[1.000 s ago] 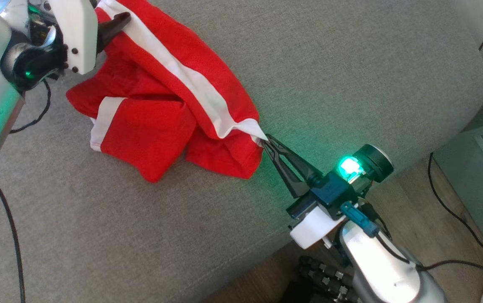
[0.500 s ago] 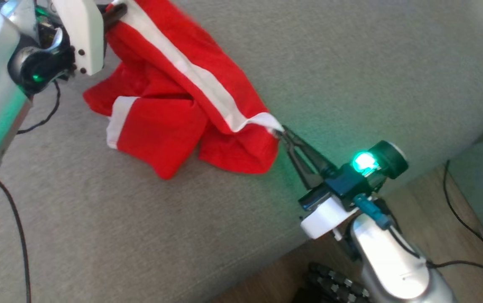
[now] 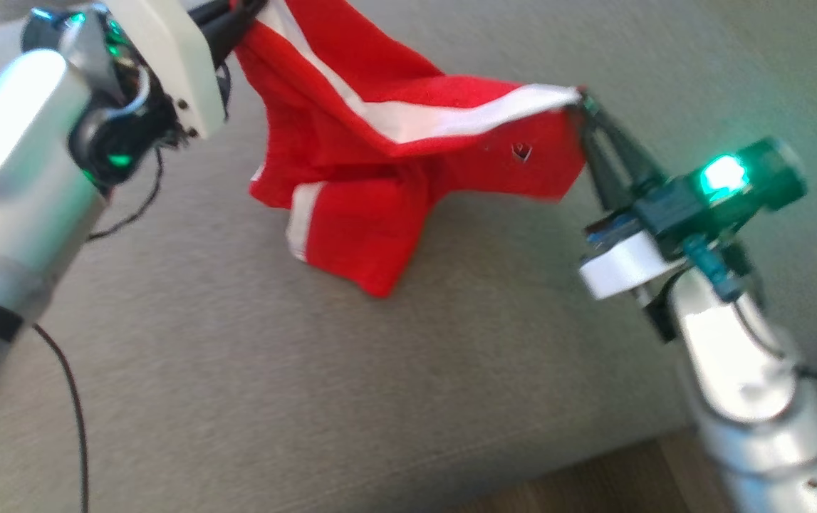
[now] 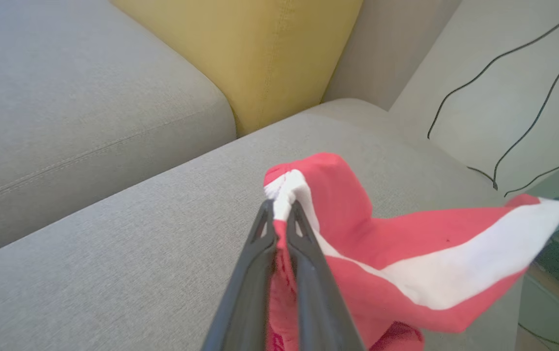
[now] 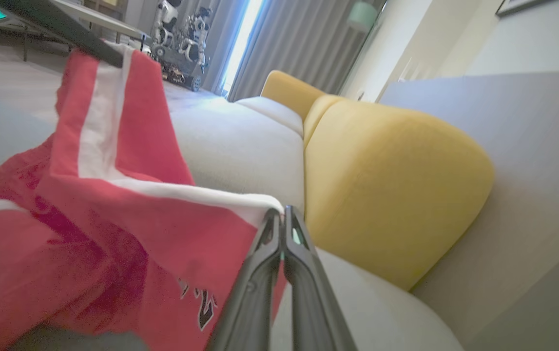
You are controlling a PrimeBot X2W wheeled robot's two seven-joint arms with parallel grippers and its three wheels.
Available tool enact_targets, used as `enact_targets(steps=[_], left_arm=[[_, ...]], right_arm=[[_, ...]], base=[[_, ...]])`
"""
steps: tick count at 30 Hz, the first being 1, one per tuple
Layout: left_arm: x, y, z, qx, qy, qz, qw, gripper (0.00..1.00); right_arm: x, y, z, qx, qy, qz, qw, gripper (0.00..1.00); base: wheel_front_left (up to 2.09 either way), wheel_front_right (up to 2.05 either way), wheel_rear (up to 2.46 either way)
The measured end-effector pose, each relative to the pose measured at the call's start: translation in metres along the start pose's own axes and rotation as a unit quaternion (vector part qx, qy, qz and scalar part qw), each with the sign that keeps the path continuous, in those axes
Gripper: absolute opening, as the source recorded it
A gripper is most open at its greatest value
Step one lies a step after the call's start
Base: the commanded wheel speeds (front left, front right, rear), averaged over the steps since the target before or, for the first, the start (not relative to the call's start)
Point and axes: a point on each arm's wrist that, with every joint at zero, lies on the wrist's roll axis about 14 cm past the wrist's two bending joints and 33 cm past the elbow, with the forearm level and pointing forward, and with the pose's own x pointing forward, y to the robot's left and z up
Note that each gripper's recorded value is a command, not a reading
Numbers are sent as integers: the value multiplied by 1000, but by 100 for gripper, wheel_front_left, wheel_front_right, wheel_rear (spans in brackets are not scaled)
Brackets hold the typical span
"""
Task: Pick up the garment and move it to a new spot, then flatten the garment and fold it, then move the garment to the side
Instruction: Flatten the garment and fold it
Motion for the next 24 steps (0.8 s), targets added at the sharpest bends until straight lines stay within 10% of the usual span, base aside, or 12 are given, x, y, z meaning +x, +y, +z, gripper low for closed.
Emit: enact_targets(steps=[10,24], left_arm=[[-96,-1,52,-51,-128,76,988,0],[-248,-4,112,-78,-341,193,917,0]], right_arm=[[21,-14,83,-89,-104,50,989,0],[28,-1,203,-83,-240,72,965,0]], base=[[0,0,0],[0,0,0]])
